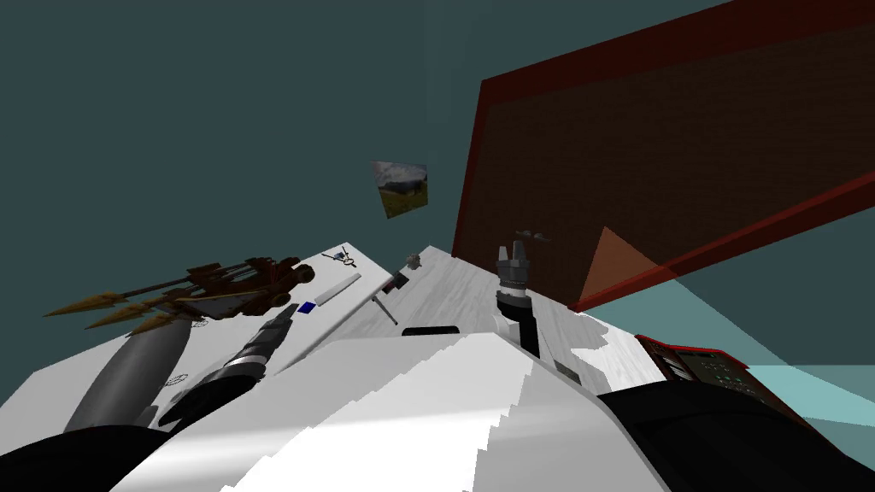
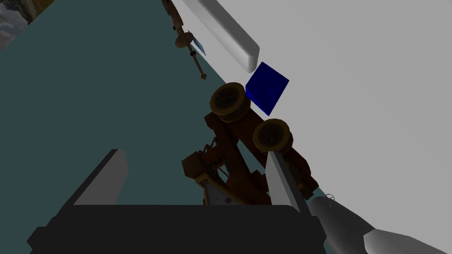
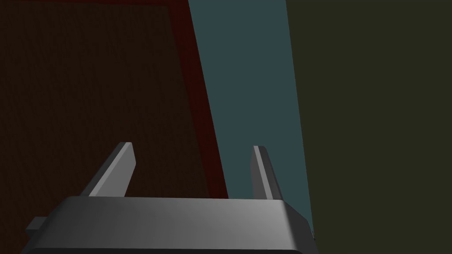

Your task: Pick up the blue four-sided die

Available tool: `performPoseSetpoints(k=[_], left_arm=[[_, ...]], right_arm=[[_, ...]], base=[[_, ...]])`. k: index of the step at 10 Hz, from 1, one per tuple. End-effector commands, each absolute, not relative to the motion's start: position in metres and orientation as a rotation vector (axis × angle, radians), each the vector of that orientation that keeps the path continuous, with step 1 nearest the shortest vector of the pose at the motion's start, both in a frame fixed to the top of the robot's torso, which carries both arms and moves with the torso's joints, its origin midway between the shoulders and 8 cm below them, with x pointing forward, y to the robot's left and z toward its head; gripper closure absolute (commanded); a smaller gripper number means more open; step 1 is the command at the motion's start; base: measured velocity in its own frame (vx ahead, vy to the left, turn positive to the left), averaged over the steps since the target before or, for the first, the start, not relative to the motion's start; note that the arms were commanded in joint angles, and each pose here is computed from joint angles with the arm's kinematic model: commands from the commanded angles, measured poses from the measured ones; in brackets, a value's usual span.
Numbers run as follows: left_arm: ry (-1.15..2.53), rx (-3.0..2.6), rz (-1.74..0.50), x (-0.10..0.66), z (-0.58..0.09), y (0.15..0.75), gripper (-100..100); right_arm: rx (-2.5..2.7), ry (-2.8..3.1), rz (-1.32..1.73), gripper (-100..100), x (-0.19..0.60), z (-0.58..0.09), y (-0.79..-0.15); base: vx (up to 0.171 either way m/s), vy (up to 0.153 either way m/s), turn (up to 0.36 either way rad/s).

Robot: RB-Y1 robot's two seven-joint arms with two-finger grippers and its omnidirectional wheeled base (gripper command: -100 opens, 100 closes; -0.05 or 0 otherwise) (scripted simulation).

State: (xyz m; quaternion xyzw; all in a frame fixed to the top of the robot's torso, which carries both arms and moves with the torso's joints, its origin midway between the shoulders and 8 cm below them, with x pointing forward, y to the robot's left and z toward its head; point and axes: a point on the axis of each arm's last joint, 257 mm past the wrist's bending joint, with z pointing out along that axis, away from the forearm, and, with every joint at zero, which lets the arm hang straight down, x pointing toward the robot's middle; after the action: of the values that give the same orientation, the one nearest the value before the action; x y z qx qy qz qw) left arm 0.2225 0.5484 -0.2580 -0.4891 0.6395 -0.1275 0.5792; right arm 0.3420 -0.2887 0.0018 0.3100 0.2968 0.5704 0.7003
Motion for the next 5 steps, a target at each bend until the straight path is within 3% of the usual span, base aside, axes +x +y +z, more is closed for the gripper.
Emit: performPoseSetpoints(k=[1, 5], left_arm=[[1.529, -1.160, -0.219, 0.205, -0.264, 0.569, -100], [1.601, -1.183, -0.057, 0.157, -0.277, 0.607, -100]], right_arm=[[0.690, 0.661, 1.270, 0, 0.342, 0.002, -0.289], [0.690, 0.661, 1.270, 0, 0.342, 0.002, -0.289]], base=[[0.113, -0.030, -0.109], [0.138, -0.019, -0.080]])
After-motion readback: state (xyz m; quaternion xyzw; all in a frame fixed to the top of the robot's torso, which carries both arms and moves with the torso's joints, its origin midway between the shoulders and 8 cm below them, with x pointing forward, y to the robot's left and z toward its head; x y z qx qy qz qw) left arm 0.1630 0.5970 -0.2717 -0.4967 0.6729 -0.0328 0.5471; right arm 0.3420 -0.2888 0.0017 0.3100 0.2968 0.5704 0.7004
